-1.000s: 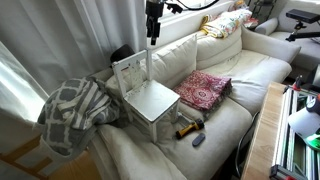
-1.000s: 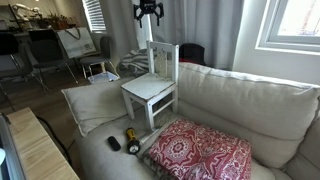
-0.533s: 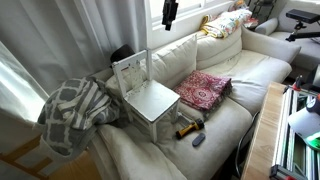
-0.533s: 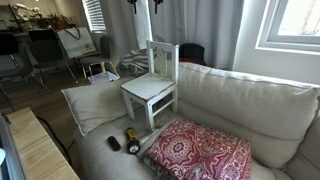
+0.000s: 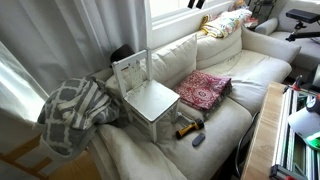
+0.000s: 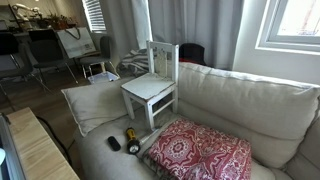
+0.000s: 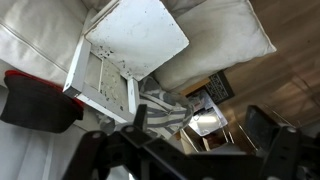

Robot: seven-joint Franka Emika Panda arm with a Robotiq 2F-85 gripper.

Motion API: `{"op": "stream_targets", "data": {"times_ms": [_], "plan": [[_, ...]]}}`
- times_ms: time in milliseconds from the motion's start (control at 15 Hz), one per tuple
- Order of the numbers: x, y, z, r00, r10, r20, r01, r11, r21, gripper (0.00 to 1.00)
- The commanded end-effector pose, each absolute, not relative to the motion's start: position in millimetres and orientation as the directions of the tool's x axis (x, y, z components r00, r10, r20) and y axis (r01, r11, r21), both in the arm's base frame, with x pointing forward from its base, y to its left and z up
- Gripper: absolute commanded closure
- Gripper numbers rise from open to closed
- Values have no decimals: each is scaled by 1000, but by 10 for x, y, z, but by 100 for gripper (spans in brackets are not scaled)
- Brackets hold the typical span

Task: Pick up the chair, turn it ninety degrees anticlockwise and place it standing right side up on the couch

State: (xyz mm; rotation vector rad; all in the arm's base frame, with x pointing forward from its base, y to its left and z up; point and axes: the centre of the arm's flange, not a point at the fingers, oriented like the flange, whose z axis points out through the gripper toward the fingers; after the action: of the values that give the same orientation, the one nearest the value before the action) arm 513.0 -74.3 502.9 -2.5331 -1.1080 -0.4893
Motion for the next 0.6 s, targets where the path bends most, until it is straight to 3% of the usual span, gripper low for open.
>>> {"op": "stream_targets", "data": {"times_ms": [0, 333, 533], "plan": [[4661, -1001, 5136, 622, 604, 498, 749, -645, -153, 0], [4449, -1214, 5246, 609, 559, 562, 733, -668, -130, 0], [4598, -1256, 5318, 629, 565, 534, 721, -681, -129, 0]]}}
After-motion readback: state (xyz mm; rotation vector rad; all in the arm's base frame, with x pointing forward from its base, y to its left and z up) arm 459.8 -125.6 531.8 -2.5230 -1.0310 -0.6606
